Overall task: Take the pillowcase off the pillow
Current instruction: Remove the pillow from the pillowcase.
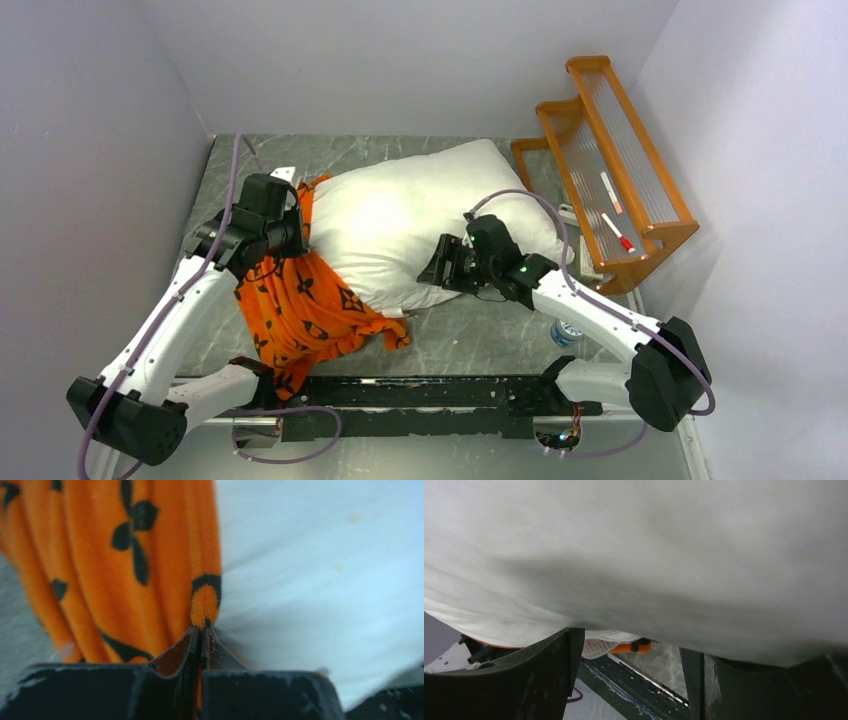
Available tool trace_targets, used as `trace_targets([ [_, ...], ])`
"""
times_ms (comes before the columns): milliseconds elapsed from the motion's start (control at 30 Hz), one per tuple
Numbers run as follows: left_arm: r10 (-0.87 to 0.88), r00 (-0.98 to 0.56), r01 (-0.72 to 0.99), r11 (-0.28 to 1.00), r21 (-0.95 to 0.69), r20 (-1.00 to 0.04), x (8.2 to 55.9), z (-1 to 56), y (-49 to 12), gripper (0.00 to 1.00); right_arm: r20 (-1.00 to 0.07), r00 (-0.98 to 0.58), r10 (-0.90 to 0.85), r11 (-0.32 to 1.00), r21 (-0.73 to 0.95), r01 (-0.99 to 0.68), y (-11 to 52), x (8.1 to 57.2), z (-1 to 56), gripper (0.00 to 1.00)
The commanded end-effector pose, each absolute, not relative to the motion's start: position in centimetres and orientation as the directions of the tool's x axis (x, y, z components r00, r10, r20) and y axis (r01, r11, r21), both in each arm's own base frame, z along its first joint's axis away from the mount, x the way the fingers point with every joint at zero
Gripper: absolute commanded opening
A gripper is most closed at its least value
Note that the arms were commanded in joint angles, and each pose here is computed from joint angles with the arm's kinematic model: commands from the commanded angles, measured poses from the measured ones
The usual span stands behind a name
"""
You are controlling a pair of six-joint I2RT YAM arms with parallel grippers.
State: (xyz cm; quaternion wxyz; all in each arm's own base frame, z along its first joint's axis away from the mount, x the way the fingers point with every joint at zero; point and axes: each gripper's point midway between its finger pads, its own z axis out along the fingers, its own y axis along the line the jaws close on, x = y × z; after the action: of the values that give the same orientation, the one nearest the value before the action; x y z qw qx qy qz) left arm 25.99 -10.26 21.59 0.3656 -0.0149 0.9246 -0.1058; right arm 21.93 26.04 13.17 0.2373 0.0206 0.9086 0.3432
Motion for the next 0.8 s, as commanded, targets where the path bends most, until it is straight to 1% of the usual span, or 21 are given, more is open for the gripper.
trace_targets([
  [0, -0.122, -0.701, -0.217, 0.975, 0.047, -0.703, 25.3, 20.2, -3.4, 0.05, -0.385, -0.898, 0.215, 0.788, 0.611, -0.073, 24.6, 21.0, 12.1, 0.72],
  [133, -0.141, -0.671, -0.266, 0.962, 0.059, -0.728, 24.2, 20.9, -2.0, 0.05, -0.389, -0.892, 0.232, 0.762, 0.642, -0.082, 24.7, 20.6, 13.4, 0.73],
  [167, -0.138, -0.673, -0.273, 0.959, 0.071, -0.727, 23.9, 21.0, -1.7, 0.07, -0.388, -0.89, 0.238, 0.754, 0.652, -0.082, 24.7, 20.5, 13.8, 0.74],
  [233, -0.125, -0.694, -0.251, 0.965, 0.075, -0.709, 23.6, 21.0, -1.9, 0.11, -0.382, -0.886, 0.263, 0.743, 0.666, -0.067, 24.4, 20.1, 14.2, 0.8],
  [267, -0.12, -0.705, -0.222, 0.974, 0.056, -0.699, 23.5, 20.9, -2.6, 0.15, -0.374, -0.885, 0.278, 0.734, 0.677, -0.056, 24.3, 19.9, 14.3, 0.82],
  [300, -0.116, -0.718, -0.174, 0.985, 0.016, -0.687, 23.5, 20.9, -3.7, 0.23, -0.365, -0.884, 0.292, 0.718, 0.694, -0.05, 24.2, 19.4, 14.4, 0.84],
  [333, -0.109, -0.728, -0.115, 0.993, -0.037, -0.677, 23.5, 21.0, -5.0, 0.34, -0.354, -0.883, 0.307, 0.698, 0.715, -0.044, 24.2, 19.1, 14.5, 0.87],
  [400, -0.107, -0.73, -0.013, 0.99, -0.143, -0.675, 23.5, 21.8, -7.5, 0.53, -0.324, -0.886, 0.332, 0.654, 0.756, -0.032, 24.2, 18.1, 14.3, 0.89],
  [433, -0.112, -0.725, 0.021, 0.982, -0.185, -0.679, 23.3, 22.3, -8.4, 0.61, -0.304, -0.889, 0.343, 0.63, 0.776, -0.022, 24.3, 17.7, 14.2, 0.9],
  [467, -0.118, -0.719, 0.052, 0.974, -0.222, -0.685, 23.2, 23.0, -9.1, 0.65, -0.282, -0.891, 0.355, 0.606, 0.796, -0.011, 24.4, 17.3, 14.0, 0.91],
  [600, -0.12, -0.702, 0.145, 0.941, -0.306, -0.702, 21.6, 25.4, -10.7, 0.68, -0.196, -0.896, 0.397, 0.506, 0.862, 0.035, 25.1, 16.1, 12.8, 0.94],
  [700, -0.117, -0.707, 0.183, 0.922, -0.34, -0.698, 20.1, 25.7, -11.1, 0.68, -0.201, -0.871, 0.448, 0.422, 0.906, 0.008, 26.0, 17.0, 13.2, 0.96],
  [767, -0.103, -0.727, 0.221, 0.901, -0.374, -0.679, 19.2, 25.2, -11.9, 0.67, -0.24, -0.837, 0.492, 0.386, 0.922, -0.037, 26.5, 18.4, 13.9, 0.96],
])
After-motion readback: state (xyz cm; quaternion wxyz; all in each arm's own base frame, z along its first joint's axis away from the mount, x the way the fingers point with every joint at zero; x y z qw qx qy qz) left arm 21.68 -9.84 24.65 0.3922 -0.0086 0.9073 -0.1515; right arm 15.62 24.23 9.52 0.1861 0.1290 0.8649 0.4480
